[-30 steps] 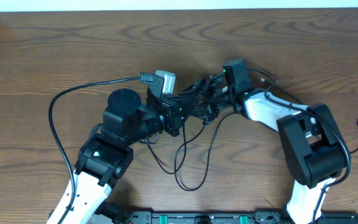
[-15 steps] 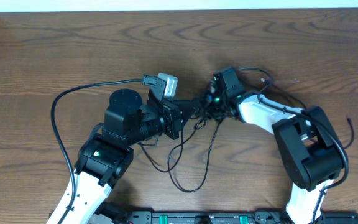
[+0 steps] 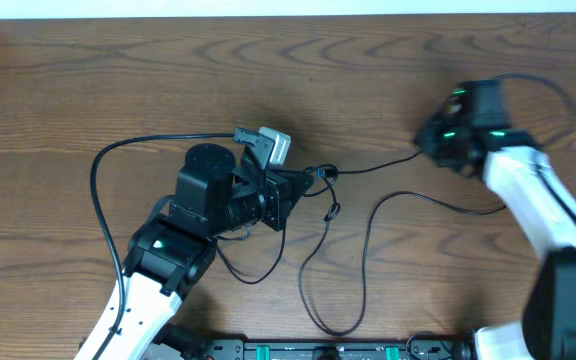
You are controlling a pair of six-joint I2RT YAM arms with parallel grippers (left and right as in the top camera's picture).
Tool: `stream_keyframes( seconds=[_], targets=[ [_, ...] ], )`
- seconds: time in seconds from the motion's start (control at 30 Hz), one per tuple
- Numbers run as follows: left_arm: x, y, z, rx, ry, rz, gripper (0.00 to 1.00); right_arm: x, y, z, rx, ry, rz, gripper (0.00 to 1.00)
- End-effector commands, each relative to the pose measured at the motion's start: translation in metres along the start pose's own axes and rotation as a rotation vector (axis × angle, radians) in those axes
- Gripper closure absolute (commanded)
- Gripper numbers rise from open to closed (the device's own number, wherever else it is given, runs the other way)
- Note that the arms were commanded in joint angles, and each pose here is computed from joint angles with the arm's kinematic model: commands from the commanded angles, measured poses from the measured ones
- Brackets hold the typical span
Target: Untangle cables
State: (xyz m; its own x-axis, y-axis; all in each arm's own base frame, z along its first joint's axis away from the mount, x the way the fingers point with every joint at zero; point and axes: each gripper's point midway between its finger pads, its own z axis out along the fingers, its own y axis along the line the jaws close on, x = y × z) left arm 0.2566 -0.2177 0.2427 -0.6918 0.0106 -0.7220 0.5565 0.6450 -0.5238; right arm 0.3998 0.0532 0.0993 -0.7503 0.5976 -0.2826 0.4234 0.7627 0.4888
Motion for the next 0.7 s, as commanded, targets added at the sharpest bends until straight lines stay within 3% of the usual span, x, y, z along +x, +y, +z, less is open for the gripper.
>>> stream_keyframes(
  seconds=[0.0, 0.23, 0.37, 0.43, 0.67],
  targets=[
    [-0.011, 0.029, -0.003, -0.174, -0.038, 0.019, 0.92, -0.040, -0.031, -0.037, 0.071, -0.145, -0.036, 0.99],
    [0.006, 0.064, 0.020, -0.284, 0.042, -0.025, 0.92, -0.065, -0.061, -0.070, 0.132, -0.236, -0.025, 0.98],
    [0.017, 0.107, 0.030, -0.463, 0.085, -0.044, 0.91, -0.077, -0.094, -0.081, 0.276, -0.302, 0.013, 0.99],
    [0.021, 0.126, 0.031, -0.553, 0.096, -0.045, 0.77, -0.075, -0.097, -0.081, 0.279, -0.289, 0.022, 0.99],
    [0.011, 0.138, 0.050, -0.565, 0.029, -0.105, 0.70, -0.081, -0.068, -0.077, 0.137, -0.294, -0.030, 0.99]
  ],
)
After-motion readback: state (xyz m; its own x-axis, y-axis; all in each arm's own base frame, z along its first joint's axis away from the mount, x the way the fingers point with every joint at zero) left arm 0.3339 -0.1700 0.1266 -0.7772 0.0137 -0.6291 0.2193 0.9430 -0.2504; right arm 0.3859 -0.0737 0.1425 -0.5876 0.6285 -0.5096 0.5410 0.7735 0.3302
